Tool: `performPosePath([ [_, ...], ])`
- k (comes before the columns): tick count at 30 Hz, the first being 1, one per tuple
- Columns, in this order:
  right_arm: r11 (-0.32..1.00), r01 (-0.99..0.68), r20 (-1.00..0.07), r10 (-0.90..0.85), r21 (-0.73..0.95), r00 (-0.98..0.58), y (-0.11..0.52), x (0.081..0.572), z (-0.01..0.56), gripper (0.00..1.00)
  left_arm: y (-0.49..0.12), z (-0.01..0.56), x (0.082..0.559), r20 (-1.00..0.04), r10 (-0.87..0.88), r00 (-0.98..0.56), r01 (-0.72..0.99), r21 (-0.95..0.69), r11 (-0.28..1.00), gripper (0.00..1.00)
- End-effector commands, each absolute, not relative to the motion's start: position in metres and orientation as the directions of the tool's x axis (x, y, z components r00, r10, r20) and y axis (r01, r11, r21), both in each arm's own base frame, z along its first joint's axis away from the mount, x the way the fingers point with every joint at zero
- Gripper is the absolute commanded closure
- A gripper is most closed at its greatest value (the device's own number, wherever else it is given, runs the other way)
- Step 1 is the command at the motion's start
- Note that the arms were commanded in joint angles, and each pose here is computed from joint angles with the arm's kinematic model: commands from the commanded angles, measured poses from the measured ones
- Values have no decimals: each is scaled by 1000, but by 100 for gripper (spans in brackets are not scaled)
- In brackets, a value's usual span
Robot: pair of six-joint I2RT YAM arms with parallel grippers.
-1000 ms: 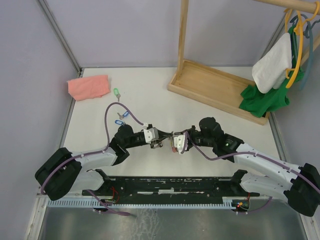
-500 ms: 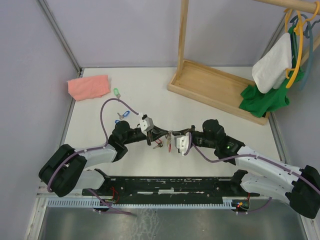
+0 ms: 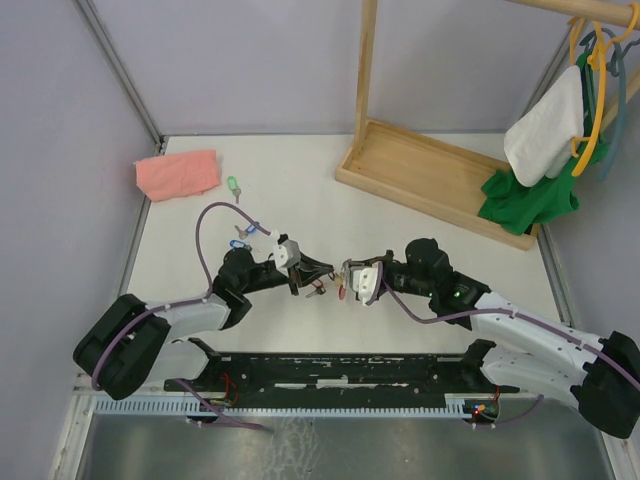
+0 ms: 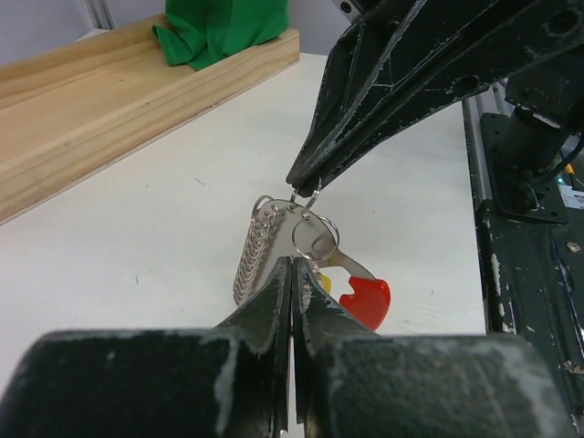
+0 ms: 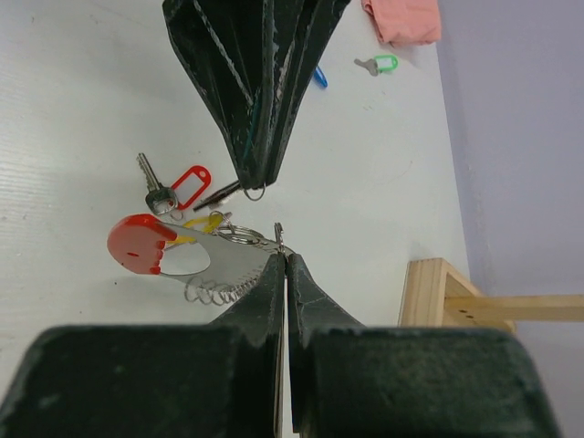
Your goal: Put the keys on the keyring
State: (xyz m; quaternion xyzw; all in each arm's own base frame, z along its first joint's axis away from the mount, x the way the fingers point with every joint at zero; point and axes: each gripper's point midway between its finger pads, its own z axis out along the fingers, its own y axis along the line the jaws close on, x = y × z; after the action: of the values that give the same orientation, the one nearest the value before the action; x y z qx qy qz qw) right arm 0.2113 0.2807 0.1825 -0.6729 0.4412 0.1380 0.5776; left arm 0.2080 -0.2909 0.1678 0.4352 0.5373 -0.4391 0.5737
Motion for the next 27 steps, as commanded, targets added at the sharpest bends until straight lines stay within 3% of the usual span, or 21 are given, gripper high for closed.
performPosePath([
  [1, 129, -731, -698, -447, -670, 560, 274, 220, 207, 99, -286, 180, 209, -995, -57, 82, 962, 64, 264, 97],
  [5, 141, -740, -694, -498, -657, 521, 264, 222, 204, 99, -279, 161, 219, -1000, 5, -14, 935, -11, 355, 97],
  [9, 160, -738, -686, -533, -656, 495, 254, 223, 202, 100, -264, 141, 233, -986, 87, -140, 842, -73, 534, 97],
  [13, 157, -742, -685, -541, -652, 488, 251, 221, 198, 99, -243, 123, 238, -942, 140, -306, 687, -116, 717, 97],
  [18, 161, -741, -686, -542, -652, 485, 250, 220, 197, 99, -208, 98, 237, -826, 87, -557, 424, -193, 885, 97],
  [23, 161, -738, -682, -546, -655, 486, 248, 220, 197, 100, -186, 71, 224, -689, 86, -720, 265, -158, 951, 97],
  [27, 152, -742, -683, -542, -653, 490, 249, 218, 196, 99, -184, 57, 234, -663, 103, -742, 239, -119, 964, 97],
])
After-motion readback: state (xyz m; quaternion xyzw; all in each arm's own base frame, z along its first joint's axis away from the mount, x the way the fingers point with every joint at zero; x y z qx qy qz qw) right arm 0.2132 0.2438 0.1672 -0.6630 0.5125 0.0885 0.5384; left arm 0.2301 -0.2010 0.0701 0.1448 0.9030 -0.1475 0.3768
